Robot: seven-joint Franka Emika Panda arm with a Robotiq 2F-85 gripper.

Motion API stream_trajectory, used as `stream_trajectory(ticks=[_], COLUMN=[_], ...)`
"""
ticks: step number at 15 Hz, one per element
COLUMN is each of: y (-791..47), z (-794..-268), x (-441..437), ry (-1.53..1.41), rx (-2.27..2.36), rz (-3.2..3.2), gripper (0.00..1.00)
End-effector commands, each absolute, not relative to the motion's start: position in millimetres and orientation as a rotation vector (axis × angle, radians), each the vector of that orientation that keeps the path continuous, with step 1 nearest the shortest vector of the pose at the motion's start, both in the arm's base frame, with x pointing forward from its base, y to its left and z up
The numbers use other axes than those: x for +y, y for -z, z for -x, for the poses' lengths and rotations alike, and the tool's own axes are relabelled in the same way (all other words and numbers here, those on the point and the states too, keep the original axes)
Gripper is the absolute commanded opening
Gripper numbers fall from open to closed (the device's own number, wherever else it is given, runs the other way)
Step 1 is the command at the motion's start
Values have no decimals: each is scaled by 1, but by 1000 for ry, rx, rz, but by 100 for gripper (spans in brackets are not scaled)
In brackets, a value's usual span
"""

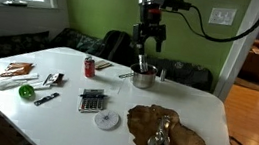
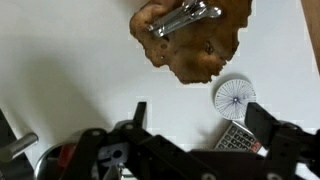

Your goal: Remove the pen from the calculator and place it inside the pot

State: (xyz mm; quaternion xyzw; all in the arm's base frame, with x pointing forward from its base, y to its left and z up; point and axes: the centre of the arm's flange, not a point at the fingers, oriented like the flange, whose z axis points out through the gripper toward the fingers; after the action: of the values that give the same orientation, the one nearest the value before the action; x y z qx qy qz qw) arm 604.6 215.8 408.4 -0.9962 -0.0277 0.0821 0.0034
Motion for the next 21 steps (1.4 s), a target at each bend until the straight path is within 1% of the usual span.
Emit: stream_trajectory(ticks=[1,5,11,12,14,18,20,21], y=[-386,-355,-317,-325,-317,-318,-301,-292], z=[-617,-654,-715,-678,-690,-694,-699,-705], x=[262,314,327,313,313,318,337,346], ry=[-139,-31,156,90,113,134,126,133], rx=[-326,-656,-1174,-1032,-1114,-1142,-1363,-1399], rz=[3229,3289,3301,3312,3305,3299,3146,3089], gripper=[100,100,100,100,100,100,100,100])
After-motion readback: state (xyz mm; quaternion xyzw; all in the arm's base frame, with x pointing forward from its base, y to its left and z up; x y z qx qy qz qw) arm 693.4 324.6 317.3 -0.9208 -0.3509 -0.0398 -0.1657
